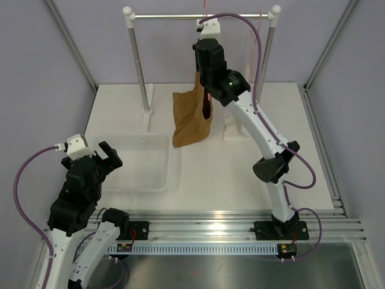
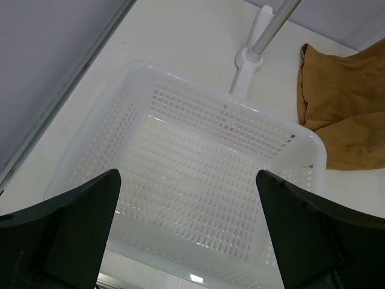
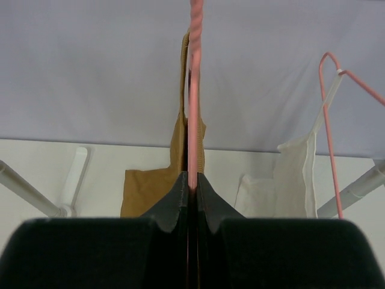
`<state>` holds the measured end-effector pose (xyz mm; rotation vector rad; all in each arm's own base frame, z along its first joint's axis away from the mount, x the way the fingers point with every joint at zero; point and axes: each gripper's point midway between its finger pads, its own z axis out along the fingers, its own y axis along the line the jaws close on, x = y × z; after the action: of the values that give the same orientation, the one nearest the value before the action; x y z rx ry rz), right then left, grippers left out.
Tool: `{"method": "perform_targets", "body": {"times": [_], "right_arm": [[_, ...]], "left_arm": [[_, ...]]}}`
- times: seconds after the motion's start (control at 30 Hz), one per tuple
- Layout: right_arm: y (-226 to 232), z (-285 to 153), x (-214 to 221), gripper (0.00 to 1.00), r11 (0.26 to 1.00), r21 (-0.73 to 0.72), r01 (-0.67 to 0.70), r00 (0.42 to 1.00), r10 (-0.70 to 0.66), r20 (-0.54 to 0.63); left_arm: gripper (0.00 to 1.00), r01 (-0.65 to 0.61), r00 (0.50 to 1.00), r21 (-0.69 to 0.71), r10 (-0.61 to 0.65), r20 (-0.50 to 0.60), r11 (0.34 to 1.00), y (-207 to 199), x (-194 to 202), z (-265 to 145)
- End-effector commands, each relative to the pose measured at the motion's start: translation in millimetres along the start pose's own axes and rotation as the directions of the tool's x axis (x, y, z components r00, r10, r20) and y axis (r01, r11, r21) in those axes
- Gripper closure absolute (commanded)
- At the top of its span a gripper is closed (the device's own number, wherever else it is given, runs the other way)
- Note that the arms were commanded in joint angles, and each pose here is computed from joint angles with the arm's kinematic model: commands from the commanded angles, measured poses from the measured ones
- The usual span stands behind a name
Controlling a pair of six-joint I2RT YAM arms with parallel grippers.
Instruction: Remove the tank top from the hanger
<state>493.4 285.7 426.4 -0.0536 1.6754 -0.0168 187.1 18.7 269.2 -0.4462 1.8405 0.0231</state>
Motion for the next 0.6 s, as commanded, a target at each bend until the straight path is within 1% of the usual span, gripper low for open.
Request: {"method": "perform_targets", "body": {"times": [0.0, 0.13, 0.17, 0.2, 0.27, 0.33, 0.37, 0.53, 0.57], "right_arm": [[-29, -40, -78, 1.0, 0.993, -0.029, -0.112, 0.981, 0.115, 0.156], [-28, -50, -77, 1.0, 0.99, -0.073, -0.12, 0.981, 0.13, 0.141], [-30, -57, -83, 1.0, 0.988, -0.09, -0.125, 0.979, 0.137, 0.149], [-29, -60, -82, 1.0, 0.982, -0.104, -0.155, 0.976, 0.169, 0.136], [-30, -69, -80, 1.0, 0.978, -0.131, -0.162, 0.977, 0.177, 0.115], [-28, -72, -65, 1.0, 0.976, -0.145, -0.162, 0.983, 0.173, 0.069], [-32, -82, -70, 1.0, 0.971, -0.165, -0.173, 0.98, 0.187, 0.073], [-44, -107, -55, 1.0, 0.962, -0.201, -0.185, 0.98, 0.194, 0.029], [-42, -112, -53, 1.0, 0.955, -0.228, -0.191, 0.979, 0.201, 0.021]], "left_arm": [[0.01, 0.003, 1.0, 0.021, -0.004, 0.027, 1.0, -7, -8, 4], [0.01, 0.003, 1.0, 0.022, -0.003, 0.025, 1.0, -8, -8, 5], [0.01, 0.002, 1.0, 0.021, -0.002, 0.024, 1.0, -7, -8, 5], [0.01, 0.003, 1.0, 0.021, -0.004, 0.027, 1.0, -7, -8, 4], [0.01, 0.003, 1.0, 0.021, -0.003, 0.025, 1.0, -7, -8, 4], [0.01, 0.002, 1.0, 0.02, -0.002, 0.024, 1.0, -7, -8, 5], [0.01, 0.001, 1.0, 0.019, -0.002, 0.023, 1.0, -7, -8, 5], [0.01, 0.001, 1.0, 0.009, -0.001, 0.023, 1.0, -6, -9, 5], [0.01, 0.001, 1.0, 0.011, -0.002, 0.024, 1.0, -6, -9, 4]]}}
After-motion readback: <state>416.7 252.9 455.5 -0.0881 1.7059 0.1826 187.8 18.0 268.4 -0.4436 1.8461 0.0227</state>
